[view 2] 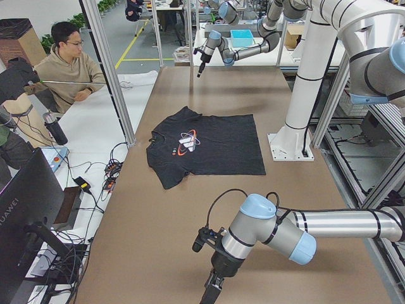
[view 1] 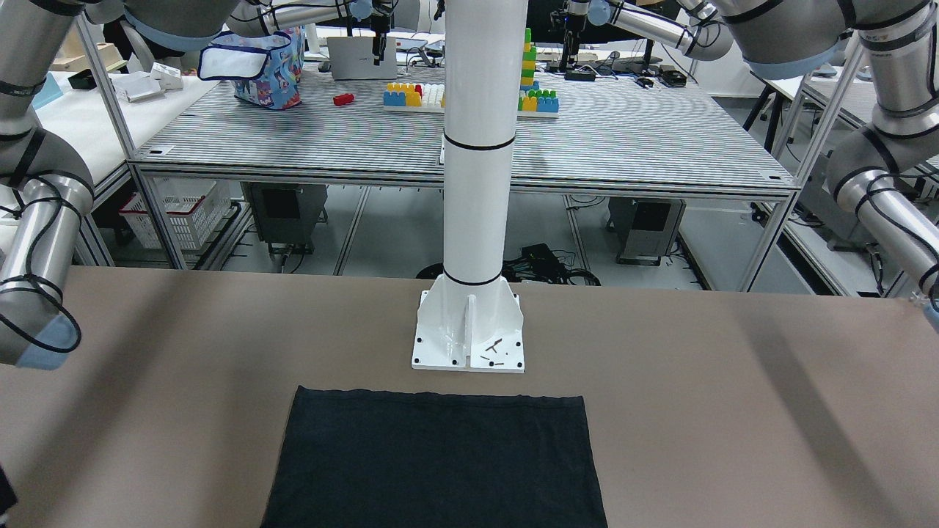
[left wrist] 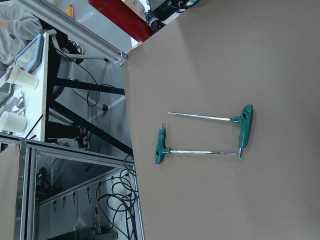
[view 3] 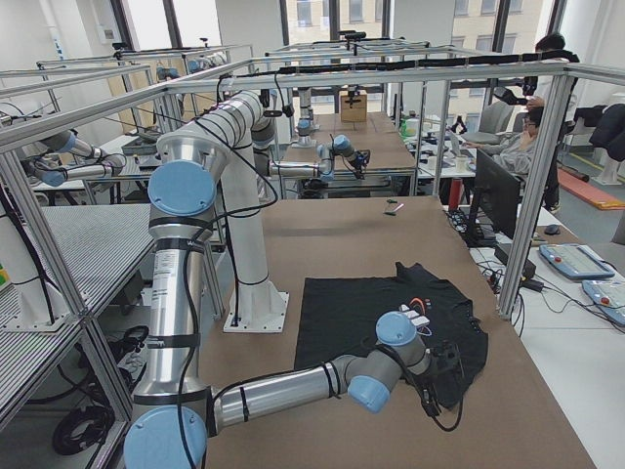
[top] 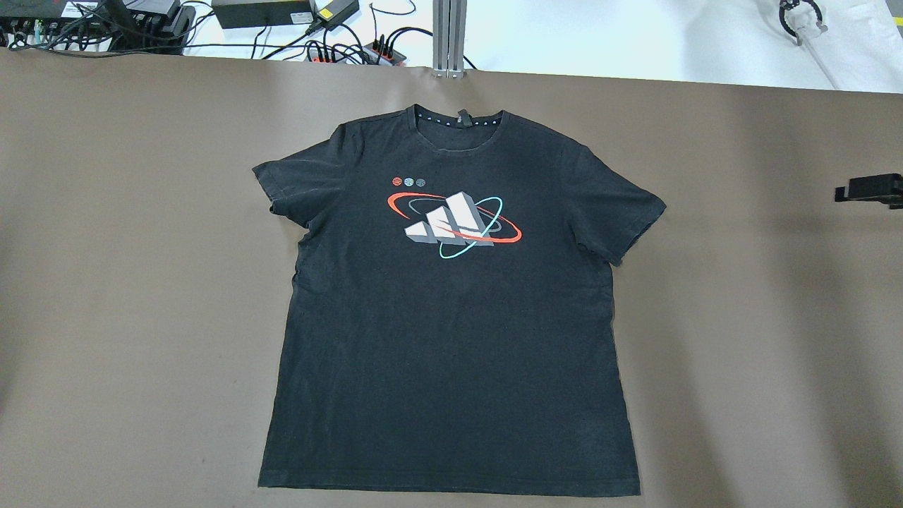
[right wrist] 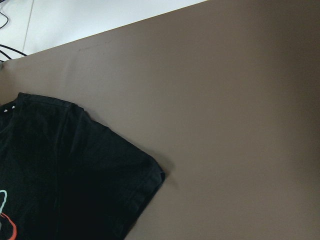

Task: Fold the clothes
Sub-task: 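Move the right gripper toward the black T-shirt's shoulder farthest from the robot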

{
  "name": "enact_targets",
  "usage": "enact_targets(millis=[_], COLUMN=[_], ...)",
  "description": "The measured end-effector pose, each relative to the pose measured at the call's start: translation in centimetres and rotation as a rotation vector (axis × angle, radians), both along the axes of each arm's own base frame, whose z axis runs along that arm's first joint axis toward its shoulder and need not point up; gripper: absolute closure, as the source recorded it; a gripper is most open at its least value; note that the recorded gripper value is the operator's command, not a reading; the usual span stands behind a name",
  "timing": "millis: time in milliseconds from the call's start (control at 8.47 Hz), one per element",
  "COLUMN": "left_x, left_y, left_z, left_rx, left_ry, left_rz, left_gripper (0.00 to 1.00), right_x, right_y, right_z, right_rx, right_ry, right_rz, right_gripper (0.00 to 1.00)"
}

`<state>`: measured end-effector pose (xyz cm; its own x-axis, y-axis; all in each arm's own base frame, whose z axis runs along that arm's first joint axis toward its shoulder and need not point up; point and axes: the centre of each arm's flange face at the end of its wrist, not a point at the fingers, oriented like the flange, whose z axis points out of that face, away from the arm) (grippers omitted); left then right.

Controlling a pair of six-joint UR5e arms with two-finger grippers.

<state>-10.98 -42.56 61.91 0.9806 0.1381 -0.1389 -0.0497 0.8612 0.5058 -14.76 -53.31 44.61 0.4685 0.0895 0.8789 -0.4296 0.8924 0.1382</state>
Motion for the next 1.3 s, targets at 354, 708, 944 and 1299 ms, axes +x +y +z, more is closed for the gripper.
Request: enact_targets(millis=[354, 708, 944, 1299], left_x=[0.0, 0.0, 0.0, 0.1], left_y=[0.0, 0.1, 0.2, 0.2], left_z=[0.0, -0.1, -0.2, -0.4], left_rx=[-0.002, -0.006, -0.008, -0.006], left_ry=[0.005, 0.019, 0.027, 0.033], left_rz=[-0.009, -0.032, -0.046, -0.052], left_gripper=[0.0, 0.0, 0.0, 0.0], right_x=[-6.4, -12.3, -13.6, -15.2], right_y=[-3.7, -8.9, -10.5, -9.9], right_z=[-1.6, -0.6, 1.1, 3.3], right_rx=[0.002, 0.058, 0.147, 0.256], right_ry=[-0.039, 0.024, 0.13, 0.269], right_rz=[0.03, 0.09, 0.041, -0.066], right_gripper=[0.06, 0.23, 0.31, 0.34])
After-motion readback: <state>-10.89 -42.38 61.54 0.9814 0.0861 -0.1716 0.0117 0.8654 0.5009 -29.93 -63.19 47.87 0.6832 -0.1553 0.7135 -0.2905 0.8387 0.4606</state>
